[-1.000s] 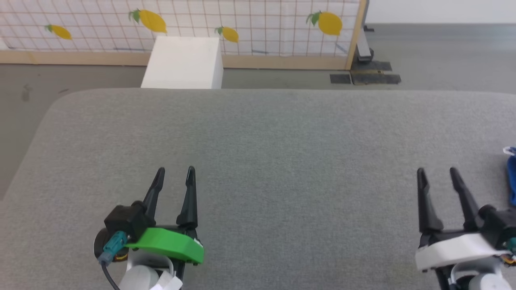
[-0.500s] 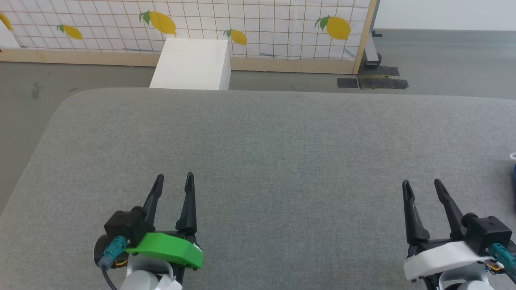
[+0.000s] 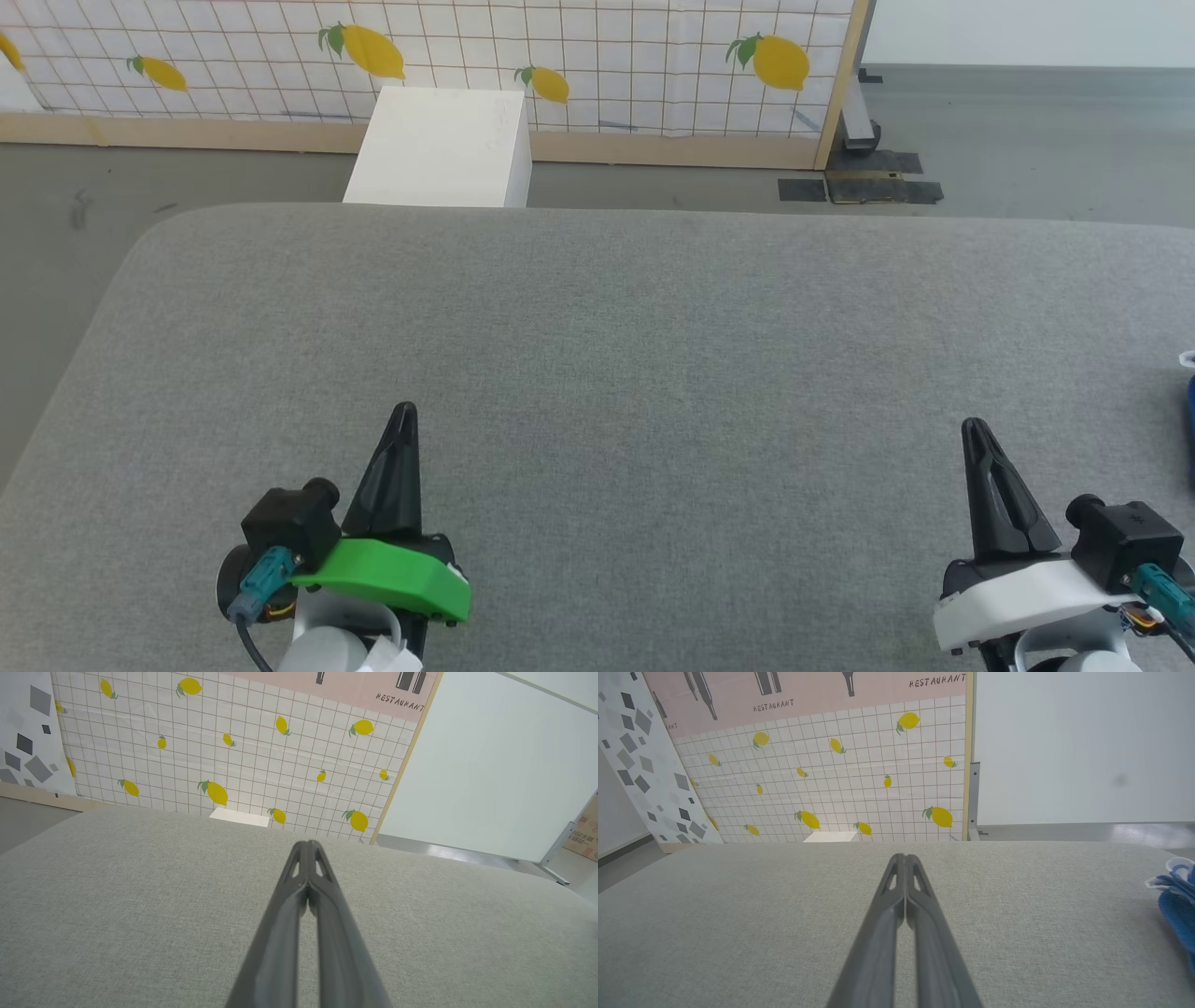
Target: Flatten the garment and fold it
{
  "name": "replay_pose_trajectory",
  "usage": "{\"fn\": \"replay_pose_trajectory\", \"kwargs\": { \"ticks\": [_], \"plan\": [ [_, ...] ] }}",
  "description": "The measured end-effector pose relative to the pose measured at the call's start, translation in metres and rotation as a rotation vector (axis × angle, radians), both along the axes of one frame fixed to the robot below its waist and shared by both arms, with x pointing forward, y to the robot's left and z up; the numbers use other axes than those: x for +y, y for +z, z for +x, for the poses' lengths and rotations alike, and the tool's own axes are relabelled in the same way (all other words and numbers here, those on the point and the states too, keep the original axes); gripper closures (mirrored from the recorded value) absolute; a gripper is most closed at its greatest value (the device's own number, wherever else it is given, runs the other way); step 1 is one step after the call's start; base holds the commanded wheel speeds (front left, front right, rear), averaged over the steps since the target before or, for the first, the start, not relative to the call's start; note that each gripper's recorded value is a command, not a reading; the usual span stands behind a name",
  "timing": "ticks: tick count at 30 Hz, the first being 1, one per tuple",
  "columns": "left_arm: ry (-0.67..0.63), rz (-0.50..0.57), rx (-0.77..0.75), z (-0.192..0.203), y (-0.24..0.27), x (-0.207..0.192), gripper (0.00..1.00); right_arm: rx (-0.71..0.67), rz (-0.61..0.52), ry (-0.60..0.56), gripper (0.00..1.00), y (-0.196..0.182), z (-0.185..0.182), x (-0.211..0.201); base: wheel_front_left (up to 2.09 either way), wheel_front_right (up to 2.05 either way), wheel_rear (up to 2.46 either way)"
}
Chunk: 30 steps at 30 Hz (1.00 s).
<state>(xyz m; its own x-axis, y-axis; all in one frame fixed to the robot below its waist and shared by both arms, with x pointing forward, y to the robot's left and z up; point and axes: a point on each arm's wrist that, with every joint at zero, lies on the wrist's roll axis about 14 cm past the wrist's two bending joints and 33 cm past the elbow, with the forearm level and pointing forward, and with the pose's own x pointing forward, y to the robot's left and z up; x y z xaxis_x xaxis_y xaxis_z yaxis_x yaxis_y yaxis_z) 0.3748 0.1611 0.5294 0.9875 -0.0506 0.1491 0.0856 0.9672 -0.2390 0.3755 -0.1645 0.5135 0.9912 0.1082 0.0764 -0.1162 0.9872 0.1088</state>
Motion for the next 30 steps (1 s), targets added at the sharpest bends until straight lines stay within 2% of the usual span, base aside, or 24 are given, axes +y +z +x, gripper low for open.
{"fn": "replay_pose_trajectory", "kwargs": {
  "ticks": [30],
  "plan": [
    [-0.003,0.046,0.014,0.0029,0.0040,-0.0003,1.00,0.021,-0.028,0.004,1.00,-0.0004,-0.0022,0.0005,0.00,0.00,0.00]
  ]
}}
